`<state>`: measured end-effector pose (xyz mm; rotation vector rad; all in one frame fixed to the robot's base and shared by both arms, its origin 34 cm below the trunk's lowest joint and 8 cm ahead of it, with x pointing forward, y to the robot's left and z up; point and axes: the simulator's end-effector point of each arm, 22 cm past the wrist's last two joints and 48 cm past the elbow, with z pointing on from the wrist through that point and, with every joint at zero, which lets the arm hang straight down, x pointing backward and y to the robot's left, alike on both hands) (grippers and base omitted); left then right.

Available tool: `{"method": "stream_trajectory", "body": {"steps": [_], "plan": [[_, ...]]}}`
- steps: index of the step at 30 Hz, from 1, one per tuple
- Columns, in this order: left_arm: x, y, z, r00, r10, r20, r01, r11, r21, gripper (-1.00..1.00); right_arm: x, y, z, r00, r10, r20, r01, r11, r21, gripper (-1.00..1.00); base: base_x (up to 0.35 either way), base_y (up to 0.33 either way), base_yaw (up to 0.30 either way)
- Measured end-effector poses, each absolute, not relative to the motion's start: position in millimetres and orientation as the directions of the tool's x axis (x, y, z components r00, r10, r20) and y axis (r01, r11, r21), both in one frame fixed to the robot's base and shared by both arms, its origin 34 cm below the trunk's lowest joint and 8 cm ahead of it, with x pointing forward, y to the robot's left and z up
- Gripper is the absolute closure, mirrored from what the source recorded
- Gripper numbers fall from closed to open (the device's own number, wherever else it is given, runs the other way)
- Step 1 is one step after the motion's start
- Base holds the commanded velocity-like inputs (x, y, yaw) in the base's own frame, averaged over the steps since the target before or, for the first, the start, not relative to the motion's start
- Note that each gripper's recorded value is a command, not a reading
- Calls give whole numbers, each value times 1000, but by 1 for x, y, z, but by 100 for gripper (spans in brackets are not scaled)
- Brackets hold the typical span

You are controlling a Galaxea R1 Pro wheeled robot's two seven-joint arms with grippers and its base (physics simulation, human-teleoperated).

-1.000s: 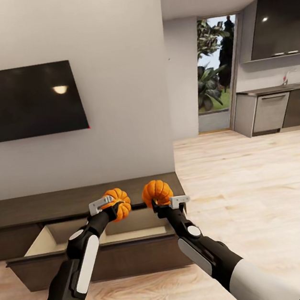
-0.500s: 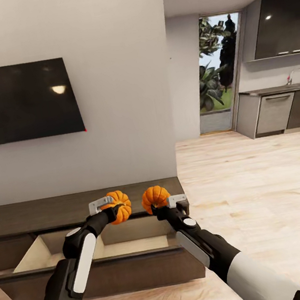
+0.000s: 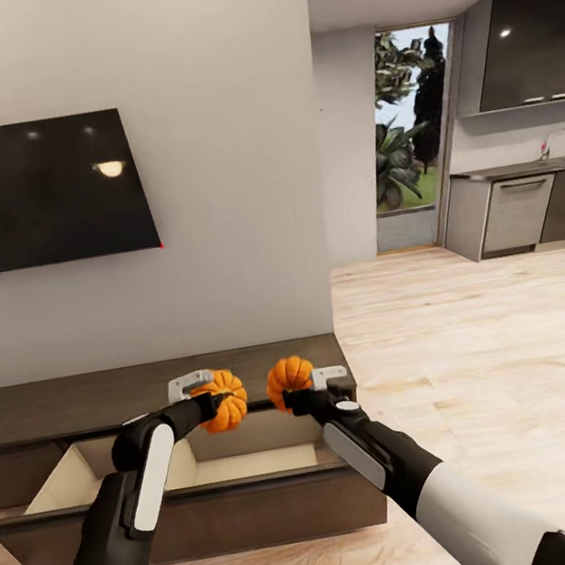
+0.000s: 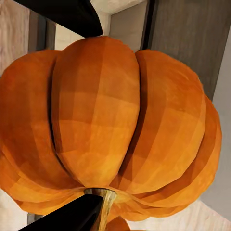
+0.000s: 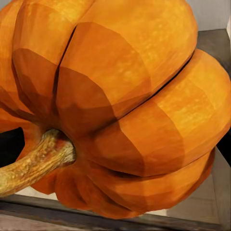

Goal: Place each of the two pumpkins and all three candles from the living room inside a cabinet in the living room (use any cabinet), then make sure every cabinet is closed, and position the cauldron so it is next to a table in the living room.

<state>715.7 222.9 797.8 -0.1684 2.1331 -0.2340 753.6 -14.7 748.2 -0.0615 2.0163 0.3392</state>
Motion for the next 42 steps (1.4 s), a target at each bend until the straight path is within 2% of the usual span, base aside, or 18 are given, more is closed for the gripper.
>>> {"method": "stream_trajectory", "body": {"steps": [7,23,42], "plan": [[729,244,771,-599,-262,-756,-100,962,-254,100,750,-14,739,-509,108,-854,-178,957,227,100,0,0,0],[739,237,731,-685,-270,-677,-126,959,-255,100,761,-32,718,-553,80,-829,-118,978,173,100,0,0,0],[740,237,732,-685,-266,-678,-122,960,-253,100,759,-29,715,-568,67,-820,-124,978,166,100,91,0,0]]}}
